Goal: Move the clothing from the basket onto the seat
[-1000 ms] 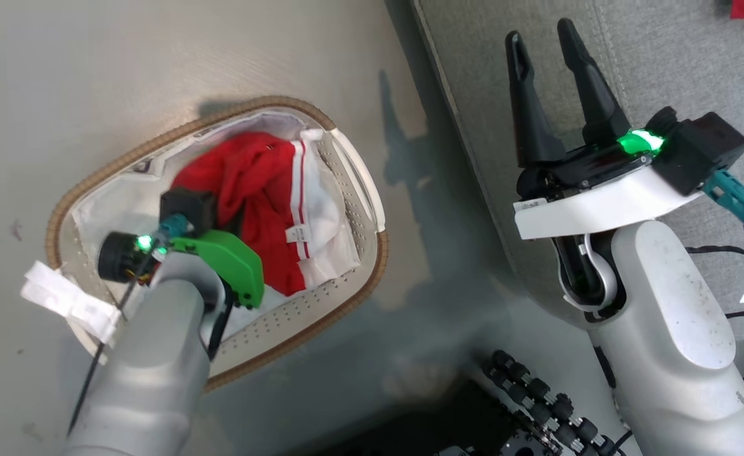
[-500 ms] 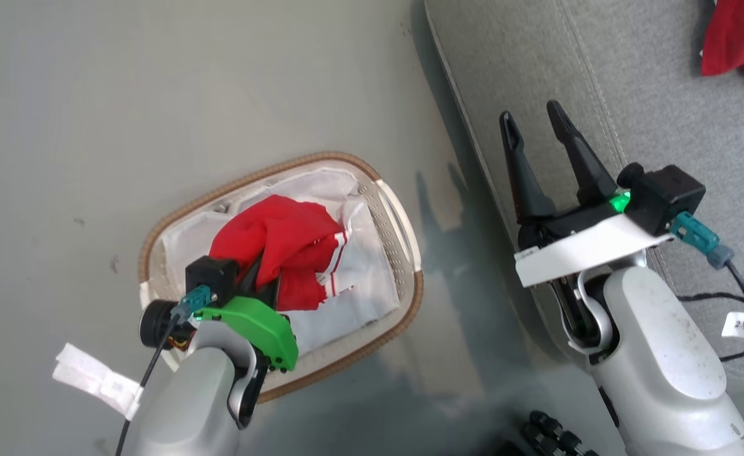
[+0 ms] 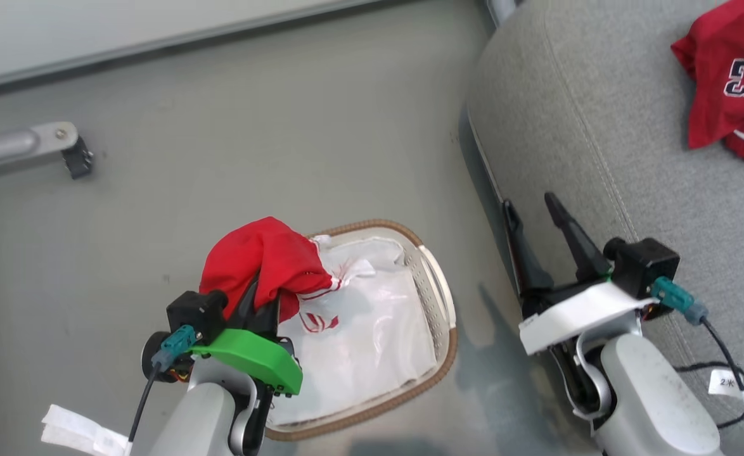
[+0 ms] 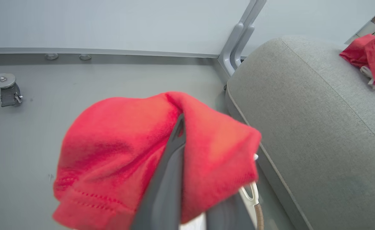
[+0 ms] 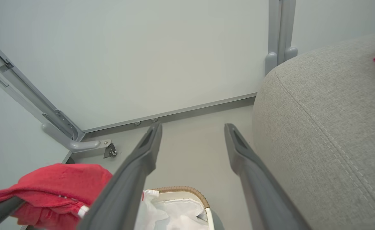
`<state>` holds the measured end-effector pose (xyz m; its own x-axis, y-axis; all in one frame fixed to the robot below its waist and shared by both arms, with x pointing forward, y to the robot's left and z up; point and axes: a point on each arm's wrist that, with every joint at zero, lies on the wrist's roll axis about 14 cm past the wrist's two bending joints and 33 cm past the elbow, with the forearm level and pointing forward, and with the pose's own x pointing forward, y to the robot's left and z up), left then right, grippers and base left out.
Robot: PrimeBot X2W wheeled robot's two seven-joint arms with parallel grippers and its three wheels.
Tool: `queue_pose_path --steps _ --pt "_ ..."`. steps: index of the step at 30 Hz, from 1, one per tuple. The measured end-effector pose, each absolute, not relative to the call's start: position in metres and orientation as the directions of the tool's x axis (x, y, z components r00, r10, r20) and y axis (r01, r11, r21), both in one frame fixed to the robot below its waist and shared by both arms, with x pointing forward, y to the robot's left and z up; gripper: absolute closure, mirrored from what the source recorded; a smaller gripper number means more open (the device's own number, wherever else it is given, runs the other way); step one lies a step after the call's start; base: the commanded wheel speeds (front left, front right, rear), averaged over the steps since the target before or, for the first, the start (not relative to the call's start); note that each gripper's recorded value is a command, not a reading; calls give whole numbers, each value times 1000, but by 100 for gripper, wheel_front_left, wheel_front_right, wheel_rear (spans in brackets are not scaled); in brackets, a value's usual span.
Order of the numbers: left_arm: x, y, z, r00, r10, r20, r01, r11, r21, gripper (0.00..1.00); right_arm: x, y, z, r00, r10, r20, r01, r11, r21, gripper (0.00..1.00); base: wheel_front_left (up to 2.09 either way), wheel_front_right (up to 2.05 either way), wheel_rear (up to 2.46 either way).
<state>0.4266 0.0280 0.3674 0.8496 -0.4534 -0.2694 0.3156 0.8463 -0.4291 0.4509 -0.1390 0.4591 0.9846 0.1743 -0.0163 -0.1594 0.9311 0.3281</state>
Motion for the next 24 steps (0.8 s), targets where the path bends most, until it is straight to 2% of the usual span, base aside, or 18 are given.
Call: queue_pose_path --steps 10,21,24 --pt "426 47 459 918 -395 -32 352 849 -395 100 416 -119 479 976 218 17 -211 916 342 0 0 0 0" --pt "411 43 551 889 -400 224 455 825 -334 100 383 -101 485 963 269 22 -261 904 339 0 0 0 0" --pt "406 43 566 879 -399 263 469 823 -321 100 377 -86 486 945 325 24 -317 898 307 0 0 0 0"
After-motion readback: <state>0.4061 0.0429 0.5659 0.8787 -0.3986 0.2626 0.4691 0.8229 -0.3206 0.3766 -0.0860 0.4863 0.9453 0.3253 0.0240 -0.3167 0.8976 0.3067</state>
